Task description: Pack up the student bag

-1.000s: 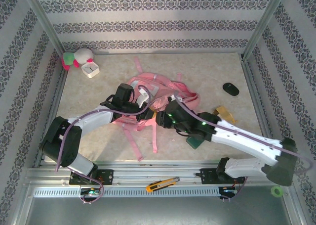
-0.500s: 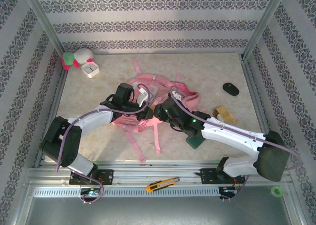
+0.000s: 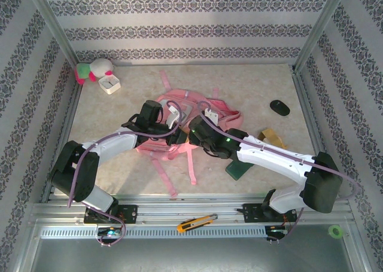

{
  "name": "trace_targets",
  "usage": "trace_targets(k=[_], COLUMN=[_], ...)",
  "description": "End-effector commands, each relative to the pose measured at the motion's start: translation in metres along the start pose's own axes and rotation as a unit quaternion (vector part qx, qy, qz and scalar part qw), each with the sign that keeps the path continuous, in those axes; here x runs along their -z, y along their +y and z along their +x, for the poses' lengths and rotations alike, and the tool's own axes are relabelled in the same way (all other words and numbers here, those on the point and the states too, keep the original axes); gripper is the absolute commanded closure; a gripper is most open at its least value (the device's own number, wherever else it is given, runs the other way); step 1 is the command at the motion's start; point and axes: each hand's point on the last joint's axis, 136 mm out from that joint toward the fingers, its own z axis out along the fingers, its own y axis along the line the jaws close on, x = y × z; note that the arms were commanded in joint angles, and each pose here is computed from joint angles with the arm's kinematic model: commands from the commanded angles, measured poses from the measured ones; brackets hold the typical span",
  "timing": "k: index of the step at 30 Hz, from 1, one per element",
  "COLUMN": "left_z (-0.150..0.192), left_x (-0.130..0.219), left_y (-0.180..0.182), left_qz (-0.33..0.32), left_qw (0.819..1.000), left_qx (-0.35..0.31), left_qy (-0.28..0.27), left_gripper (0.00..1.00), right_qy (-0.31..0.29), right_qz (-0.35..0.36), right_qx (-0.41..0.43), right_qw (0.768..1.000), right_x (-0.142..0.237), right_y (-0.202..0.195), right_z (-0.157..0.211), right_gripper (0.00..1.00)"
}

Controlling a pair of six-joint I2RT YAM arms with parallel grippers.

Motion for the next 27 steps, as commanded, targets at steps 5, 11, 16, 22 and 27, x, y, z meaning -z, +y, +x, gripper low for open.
trace_targets(k=[5, 11, 16, 22, 27], left_z=[-0.018, -0.018, -0.016, -0.015, -0.017], left_x=[0.004, 0.006, 0.006, 0.007, 0.007], left_y=[-0.027, -0.027, -0.025, -0.023, -0.023], left_qz=[0.062, 0.055, 0.05, 0.041, 0.042], left_qw=[0.998, 0.998, 0.999, 0.999, 0.999], left_qx=[-0.001, -0.005, -0.007, -0.009, -0.01], left_qy=[-0.018, -0.016, -0.014, -0.013, -0.014], left_gripper=[1.0, 1.0, 1.0, 1.0, 1.0], right_qy=[0.011, 0.002, -0.009, 0.006, 0.019], right_qz=[0.065, 0.103, 0.12, 0.091, 0.064], right_qx=[0.002, 0.01, 0.006, -0.001, -0.001], right_qw=[0.998, 0.995, 0.993, 0.996, 0.998], right_x=[-0.012, -0.003, 0.007, 0.005, -0.004], right_y=[-0.026, -0.043, -0.058, -0.048, -0.038], right_z=[0.013, 0.011, 0.009, 0.017, 0.024], right_gripper=[0.66, 0.88, 0.87, 0.71, 0.72])
